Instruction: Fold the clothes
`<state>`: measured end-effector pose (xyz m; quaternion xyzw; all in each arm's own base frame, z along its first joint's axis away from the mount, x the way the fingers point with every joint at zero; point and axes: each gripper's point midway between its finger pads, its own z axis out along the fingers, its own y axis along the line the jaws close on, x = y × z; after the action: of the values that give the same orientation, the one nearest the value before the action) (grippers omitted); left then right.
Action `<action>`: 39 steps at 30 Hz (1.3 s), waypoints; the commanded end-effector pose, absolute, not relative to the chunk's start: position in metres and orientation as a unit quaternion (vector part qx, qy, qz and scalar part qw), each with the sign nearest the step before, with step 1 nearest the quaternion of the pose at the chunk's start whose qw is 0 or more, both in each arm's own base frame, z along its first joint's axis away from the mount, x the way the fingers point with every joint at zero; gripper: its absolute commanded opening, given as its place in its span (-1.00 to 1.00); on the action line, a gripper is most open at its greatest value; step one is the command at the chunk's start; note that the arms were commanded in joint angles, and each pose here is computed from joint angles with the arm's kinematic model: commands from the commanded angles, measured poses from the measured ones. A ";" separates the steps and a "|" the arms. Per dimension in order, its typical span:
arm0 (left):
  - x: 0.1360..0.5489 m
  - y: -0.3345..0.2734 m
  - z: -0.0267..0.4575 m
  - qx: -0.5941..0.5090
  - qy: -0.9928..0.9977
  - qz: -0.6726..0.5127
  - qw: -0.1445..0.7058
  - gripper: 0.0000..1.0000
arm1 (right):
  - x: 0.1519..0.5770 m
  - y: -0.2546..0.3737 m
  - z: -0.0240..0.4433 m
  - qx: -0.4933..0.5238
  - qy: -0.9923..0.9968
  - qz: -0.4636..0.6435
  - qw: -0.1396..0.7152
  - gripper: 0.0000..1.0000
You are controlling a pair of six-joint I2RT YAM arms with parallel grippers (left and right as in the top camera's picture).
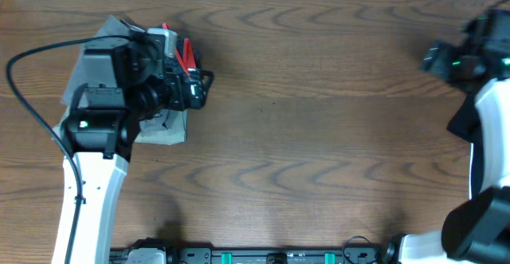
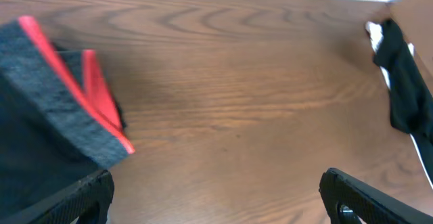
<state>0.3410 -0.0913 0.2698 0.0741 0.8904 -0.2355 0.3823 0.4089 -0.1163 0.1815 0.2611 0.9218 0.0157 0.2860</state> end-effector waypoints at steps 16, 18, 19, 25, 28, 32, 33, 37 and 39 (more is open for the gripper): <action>0.343 -0.130 0.216 0.126 0.928 -0.174 0.305 0.96 | 0.357 -0.217 0.083 0.438 0.889 -0.055 0.122 0.34; 0.345 -0.131 0.214 0.125 0.929 -0.174 0.303 0.96 | 0.355 -0.210 0.070 0.434 0.894 -0.048 0.103 0.33; 0.345 -0.131 0.212 0.125 0.929 -0.174 0.301 0.96 | 0.354 -0.208 0.063 0.433 0.895 -0.047 0.094 0.33; 0.345 -0.131 0.211 0.125 0.930 -0.174 0.299 0.96 | 0.362 -0.207 0.023 0.426 0.900 -0.052 0.072 0.27; 0.345 -0.131 0.211 0.125 0.930 -0.173 0.298 0.96 | 0.362 -0.209 0.011 0.425 0.901 -0.059 0.065 0.21; 0.345 -0.131 0.211 0.125 0.930 -0.174 0.298 0.96 | 0.358 -0.215 0.004 0.432 0.896 -0.079 0.057 0.12; 0.345 -0.131 0.211 0.125 0.930 -0.174 0.298 0.96 | 0.356 -0.216 0.003 0.432 0.896 -0.085 0.054 0.10; 0.345 -0.131 0.211 0.125 0.930 -0.173 0.298 0.96 | 0.348 -0.216 0.000 0.435 0.895 -0.095 0.037 -0.38; 0.345 -0.131 0.211 0.125 0.930 -0.173 0.298 0.96 | 0.346 -0.214 0.000 0.441 0.892 -0.095 0.032 -0.64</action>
<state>0.3410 -0.1305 0.2034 0.1212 0.9333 -0.1774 0.2876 0.3503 -0.2152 0.0050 0.4327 0.8970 -0.0788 0.0438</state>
